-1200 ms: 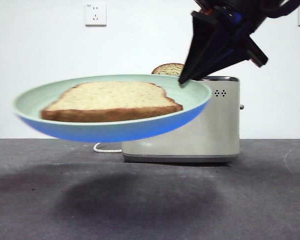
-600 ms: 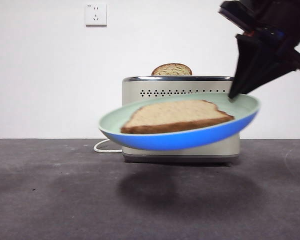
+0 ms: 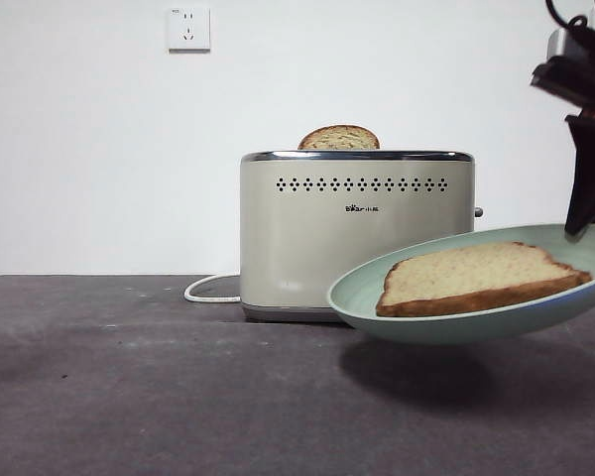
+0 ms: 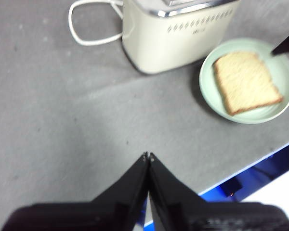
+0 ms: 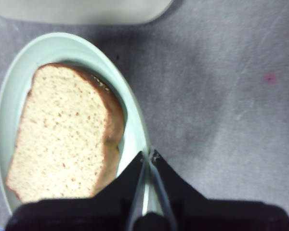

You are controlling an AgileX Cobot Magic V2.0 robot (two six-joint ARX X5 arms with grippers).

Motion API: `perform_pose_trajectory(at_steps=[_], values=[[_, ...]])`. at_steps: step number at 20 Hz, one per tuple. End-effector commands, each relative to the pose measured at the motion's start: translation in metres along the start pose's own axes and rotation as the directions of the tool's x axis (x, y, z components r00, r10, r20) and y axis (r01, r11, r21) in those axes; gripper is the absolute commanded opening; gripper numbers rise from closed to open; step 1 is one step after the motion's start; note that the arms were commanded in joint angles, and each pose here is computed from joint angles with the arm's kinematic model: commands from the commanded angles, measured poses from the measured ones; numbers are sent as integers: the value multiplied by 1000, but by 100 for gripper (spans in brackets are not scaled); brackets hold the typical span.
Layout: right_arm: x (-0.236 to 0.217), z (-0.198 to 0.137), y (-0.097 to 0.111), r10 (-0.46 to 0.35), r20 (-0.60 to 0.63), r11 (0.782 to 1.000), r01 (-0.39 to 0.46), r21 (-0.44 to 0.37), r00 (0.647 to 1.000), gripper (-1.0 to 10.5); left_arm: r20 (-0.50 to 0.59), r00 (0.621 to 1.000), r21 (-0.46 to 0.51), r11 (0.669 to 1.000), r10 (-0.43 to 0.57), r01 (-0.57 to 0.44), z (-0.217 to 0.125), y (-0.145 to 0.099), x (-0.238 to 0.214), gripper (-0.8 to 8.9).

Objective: Take the bread from the toaster,put the bread on the plate,put the plate on the table

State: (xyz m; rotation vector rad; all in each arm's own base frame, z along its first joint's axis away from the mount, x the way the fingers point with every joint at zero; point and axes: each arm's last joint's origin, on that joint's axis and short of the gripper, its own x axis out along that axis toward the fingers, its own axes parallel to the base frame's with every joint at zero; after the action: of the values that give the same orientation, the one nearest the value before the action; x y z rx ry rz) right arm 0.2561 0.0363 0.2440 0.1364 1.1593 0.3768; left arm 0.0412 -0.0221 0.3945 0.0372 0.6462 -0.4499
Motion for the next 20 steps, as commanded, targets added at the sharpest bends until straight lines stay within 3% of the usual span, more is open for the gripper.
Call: perform_pose_trajectory(at_steps=[1, 11, 16, 18, 20], values=[[9, 2, -3, 13, -24, 1000, -13, -1, 1000, -17, 26, 1000, 12, 1000, -16, 16, 2, -1, -1, -8], [71, -1, -24, 13, -195, 999, -5, 41, 981, -17, 28, 999, 12, 1000, -16, 16, 2, -1, -1, -8], [79, -4, -27, 11, -178, 1000, -7, 25, 984, -11, 27, 1000, 12, 1000, -15, 14, 2, -1, 0, -8], [79, -4, -27, 16, -178, 1000, -11, 29, 984, 105, 27, 1000, 12, 1000, -15, 14, 2, -1, 0, -8], [79, -3, -26, 16, -171, 1000, -11, 29, 985, 337, 27, 1000, 12, 1000, -15, 14, 2, -1, 0, -8]])
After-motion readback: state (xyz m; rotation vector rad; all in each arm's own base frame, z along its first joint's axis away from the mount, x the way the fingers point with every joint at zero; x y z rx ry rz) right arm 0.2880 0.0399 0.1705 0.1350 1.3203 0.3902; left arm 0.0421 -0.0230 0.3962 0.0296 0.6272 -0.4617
